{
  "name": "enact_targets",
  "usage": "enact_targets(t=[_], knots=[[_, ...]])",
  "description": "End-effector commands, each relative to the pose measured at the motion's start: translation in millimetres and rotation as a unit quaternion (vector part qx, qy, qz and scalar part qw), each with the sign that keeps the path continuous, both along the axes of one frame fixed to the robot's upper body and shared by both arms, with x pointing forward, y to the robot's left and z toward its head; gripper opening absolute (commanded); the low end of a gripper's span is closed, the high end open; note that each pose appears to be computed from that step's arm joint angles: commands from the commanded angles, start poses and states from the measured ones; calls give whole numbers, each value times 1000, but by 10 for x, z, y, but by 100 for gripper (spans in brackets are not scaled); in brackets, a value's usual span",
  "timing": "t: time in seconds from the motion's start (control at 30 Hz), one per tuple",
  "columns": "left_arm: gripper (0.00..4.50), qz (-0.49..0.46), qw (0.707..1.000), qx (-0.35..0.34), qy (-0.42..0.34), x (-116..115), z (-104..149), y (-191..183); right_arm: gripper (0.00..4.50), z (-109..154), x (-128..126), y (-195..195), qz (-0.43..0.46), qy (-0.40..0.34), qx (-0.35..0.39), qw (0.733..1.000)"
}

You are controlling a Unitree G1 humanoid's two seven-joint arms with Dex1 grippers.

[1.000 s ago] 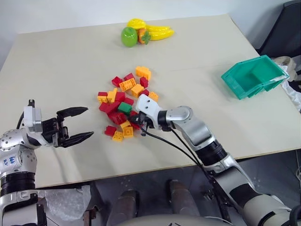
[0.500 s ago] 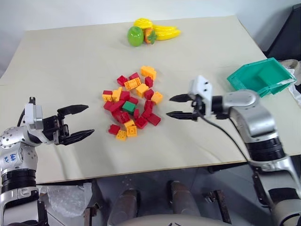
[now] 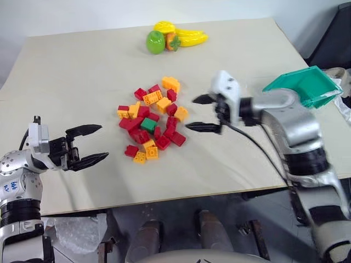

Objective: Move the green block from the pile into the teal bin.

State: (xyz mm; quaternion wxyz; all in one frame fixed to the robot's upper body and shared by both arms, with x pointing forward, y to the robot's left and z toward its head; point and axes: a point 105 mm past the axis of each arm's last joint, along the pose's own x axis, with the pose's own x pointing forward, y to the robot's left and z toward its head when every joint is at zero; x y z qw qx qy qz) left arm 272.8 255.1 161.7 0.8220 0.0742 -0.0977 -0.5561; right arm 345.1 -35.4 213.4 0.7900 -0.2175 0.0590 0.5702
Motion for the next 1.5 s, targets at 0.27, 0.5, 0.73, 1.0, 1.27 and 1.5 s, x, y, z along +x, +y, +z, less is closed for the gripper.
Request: enact_targets(t=[0.27, 0.5, 0.73, 1.0, 1.27, 1.5], knots=[[450, 12, 1000, 6, -28, -169, 70, 50, 449, -389, 310, 596, -58, 28, -76, 995], [450, 33, 999, 5, -30, -232, 60, 80, 449, -544, 369, 831, -57, 37, -93, 993], [450, 37, 999, 2, -32, -218, 66, 72, 387, -594, 334, 976, -49, 48, -87, 994], [450, 31, 999, 0, -36, -127, 88, 22, 147, -237, 247, 812, -48, 38, -29, 998], [450, -4, 999, -14, -35, 25, 53, -219, 147, 66, 144, 435, -57, 10, 20, 998], [450, -76, 996, 1, -39, 220, 14, -780, 147, 303, 286, -344, -125, -95, 18, 987]])
